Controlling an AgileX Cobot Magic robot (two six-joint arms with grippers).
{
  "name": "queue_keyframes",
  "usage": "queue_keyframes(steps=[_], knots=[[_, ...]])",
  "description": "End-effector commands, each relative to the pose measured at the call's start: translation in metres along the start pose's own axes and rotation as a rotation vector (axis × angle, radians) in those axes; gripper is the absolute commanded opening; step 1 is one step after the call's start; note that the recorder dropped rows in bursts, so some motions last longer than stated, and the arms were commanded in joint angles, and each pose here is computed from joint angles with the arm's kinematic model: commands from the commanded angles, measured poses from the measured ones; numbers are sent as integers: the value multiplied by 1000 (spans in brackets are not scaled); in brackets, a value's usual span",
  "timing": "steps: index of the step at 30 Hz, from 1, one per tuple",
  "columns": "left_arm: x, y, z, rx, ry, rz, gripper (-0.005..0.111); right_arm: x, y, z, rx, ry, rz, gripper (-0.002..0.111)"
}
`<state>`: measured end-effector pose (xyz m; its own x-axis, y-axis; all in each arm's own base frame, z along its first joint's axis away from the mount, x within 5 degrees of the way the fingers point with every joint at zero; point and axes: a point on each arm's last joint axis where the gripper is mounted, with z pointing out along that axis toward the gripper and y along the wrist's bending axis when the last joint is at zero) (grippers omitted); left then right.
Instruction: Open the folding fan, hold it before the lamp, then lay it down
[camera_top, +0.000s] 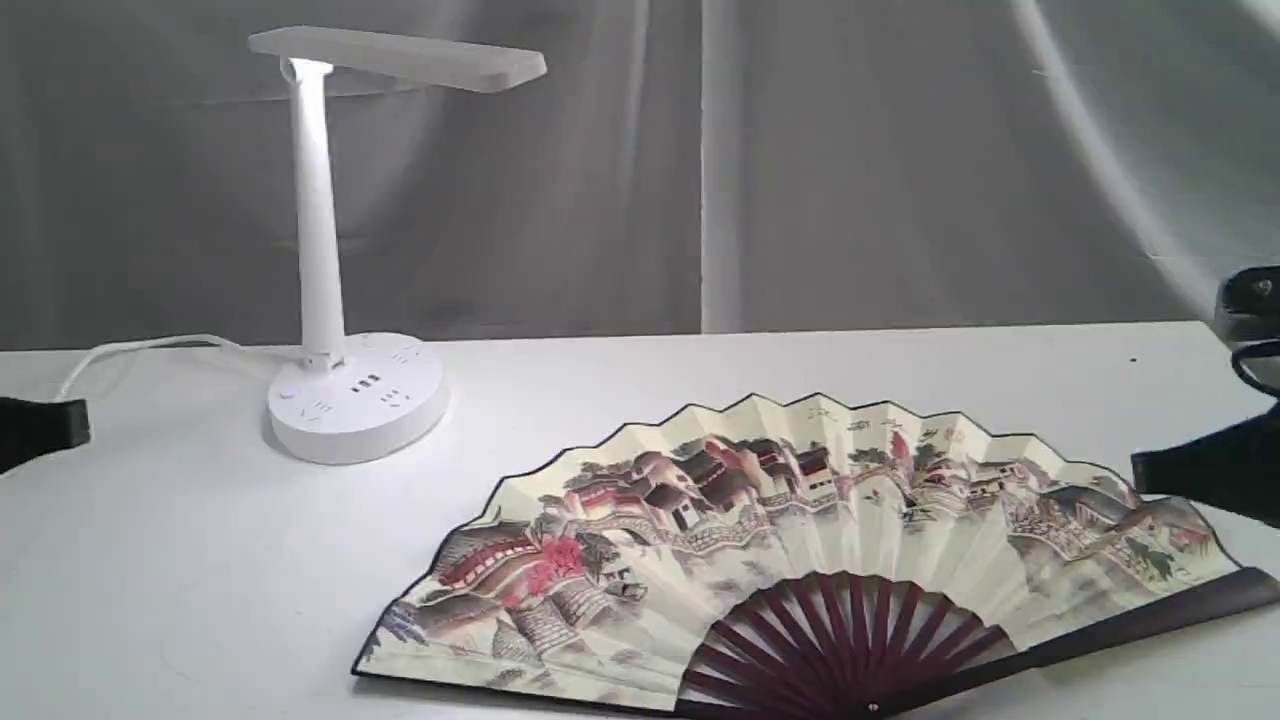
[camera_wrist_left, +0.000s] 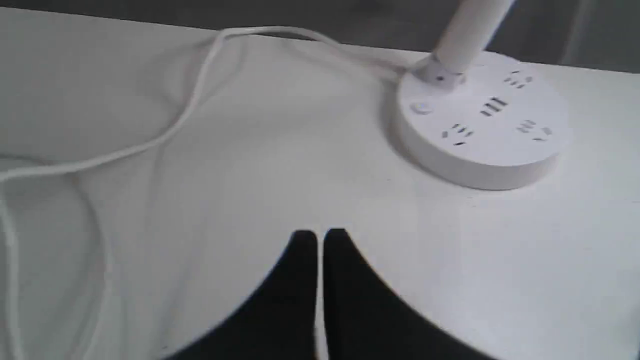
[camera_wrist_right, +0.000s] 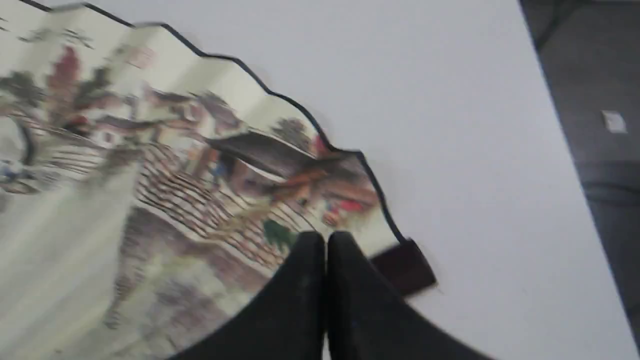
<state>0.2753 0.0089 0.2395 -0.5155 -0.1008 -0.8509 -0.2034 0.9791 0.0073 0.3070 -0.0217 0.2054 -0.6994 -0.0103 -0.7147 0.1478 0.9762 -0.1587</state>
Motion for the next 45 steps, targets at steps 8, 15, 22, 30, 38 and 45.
queue_keyframes(steps=[8,15,22,30,38,45], knots=[[26,1,-11,-109,161,-41,2,43,54,-25,-121,495,143,0],[29,-33,-24,-10,332,67,0,31,58,-44,-227,668,-35,0],[23,-72,-73,-56,420,279,0,46,56,-57,-238,607,-66,0],[69,-86,-106,297,566,196,0,62,42,-91,-295,329,-6,0],[109,-73,-134,432,964,412,0,73,27,-131,-346,31,46,0],[85,-84,-151,496,1041,368,0,97,13,-161,-380,-179,95,0]])
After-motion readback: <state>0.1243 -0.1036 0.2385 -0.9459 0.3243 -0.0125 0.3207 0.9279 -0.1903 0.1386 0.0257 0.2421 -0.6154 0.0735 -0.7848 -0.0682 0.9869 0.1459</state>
